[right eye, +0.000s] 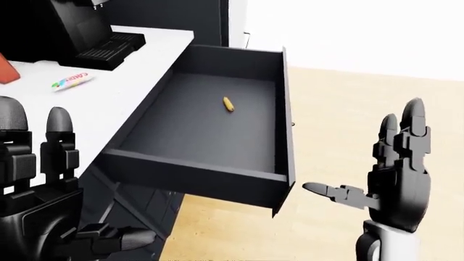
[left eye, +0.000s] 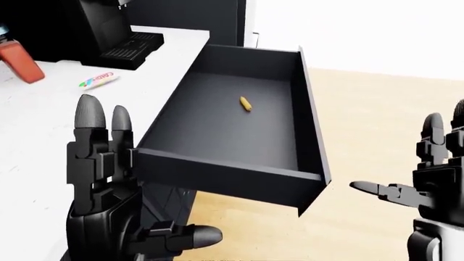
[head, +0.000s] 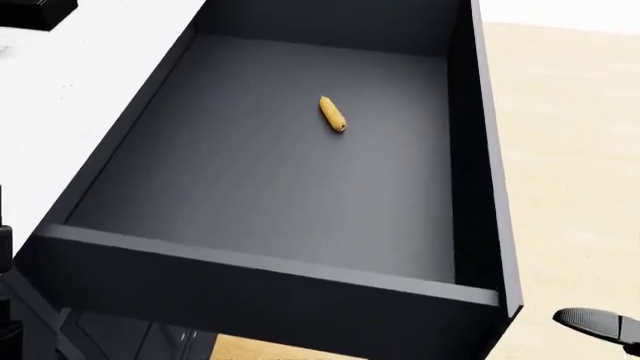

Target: Close the right drawer.

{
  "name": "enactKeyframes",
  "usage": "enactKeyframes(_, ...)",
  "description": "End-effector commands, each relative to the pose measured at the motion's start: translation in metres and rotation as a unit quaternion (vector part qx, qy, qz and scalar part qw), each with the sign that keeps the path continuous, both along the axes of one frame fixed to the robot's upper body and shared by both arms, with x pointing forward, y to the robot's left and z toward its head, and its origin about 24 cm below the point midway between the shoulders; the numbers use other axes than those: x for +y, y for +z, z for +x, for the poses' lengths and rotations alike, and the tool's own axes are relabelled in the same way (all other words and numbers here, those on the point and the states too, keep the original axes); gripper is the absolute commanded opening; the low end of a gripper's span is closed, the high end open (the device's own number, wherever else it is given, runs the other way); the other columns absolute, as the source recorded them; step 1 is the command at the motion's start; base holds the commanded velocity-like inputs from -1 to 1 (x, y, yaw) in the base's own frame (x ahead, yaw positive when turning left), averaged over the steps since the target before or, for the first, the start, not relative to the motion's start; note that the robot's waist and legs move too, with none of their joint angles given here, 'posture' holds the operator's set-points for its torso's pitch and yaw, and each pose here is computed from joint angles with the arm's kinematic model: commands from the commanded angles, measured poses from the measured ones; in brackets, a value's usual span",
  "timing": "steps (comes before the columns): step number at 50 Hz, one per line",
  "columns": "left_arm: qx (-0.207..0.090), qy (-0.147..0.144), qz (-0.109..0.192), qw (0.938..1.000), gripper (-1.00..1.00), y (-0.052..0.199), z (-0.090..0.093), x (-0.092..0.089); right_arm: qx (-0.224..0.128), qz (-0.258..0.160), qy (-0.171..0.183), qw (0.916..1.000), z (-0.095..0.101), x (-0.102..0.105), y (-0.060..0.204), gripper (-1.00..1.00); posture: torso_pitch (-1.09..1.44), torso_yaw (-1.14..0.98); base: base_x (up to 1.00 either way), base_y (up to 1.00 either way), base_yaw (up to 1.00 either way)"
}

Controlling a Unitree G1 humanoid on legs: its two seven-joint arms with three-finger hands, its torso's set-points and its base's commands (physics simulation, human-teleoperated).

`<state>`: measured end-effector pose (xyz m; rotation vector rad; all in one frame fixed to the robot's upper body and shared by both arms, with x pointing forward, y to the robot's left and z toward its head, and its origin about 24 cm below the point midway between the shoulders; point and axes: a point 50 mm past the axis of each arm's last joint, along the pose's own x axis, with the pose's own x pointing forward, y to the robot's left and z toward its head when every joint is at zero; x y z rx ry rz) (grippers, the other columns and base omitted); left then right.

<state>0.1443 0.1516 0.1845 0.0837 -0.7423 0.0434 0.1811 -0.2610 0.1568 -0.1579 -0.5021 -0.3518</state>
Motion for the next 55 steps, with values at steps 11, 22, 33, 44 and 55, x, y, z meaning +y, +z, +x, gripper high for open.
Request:
enactKeyframes(11,-0.033,0.0,0.0,0.9995,1.0,0.01,-0.007,-0.001,0.001,-0.013,-0.021,0.9997,0.022,-0.02,-0.025,1.0,0.0,0.0,0.0,0.0,0.0)
enactKeyframes(22,-0.033,0.001,0.0,0.9994,1.0,0.01,-0.006,0.0,0.055,-0.021,-0.044,0.9973,0.049,-0.039,-0.066,1.0,0.0,0.0,0.0,0.0,0.0)
enactKeyframes(33,-0.032,0.0,0.0,0.9995,1.0,0.01,-0.006,0.0,0.109,-0.019,-0.043,0.993,0.096,-0.046,-0.105,1.0,0.0,0.0,0.0,0.0,0.0)
enactKeyframes(44,-0.032,0.0,-0.001,0.9995,1.0,0.01,-0.006,0.0,0.172,-0.016,0.006,0.9849,0.114,-0.026,-0.128,1.0,0.0,0.0,0.0,0.0,0.0)
enactKeyframes(55,-0.032,0.0,0.0,0.9995,1.0,0.009,-0.006,0.0,0.205,-0.032,0.059,0.9765,0.125,-0.003,-0.135,1.0,0.0,0.0,0.0,0.0,0.0)
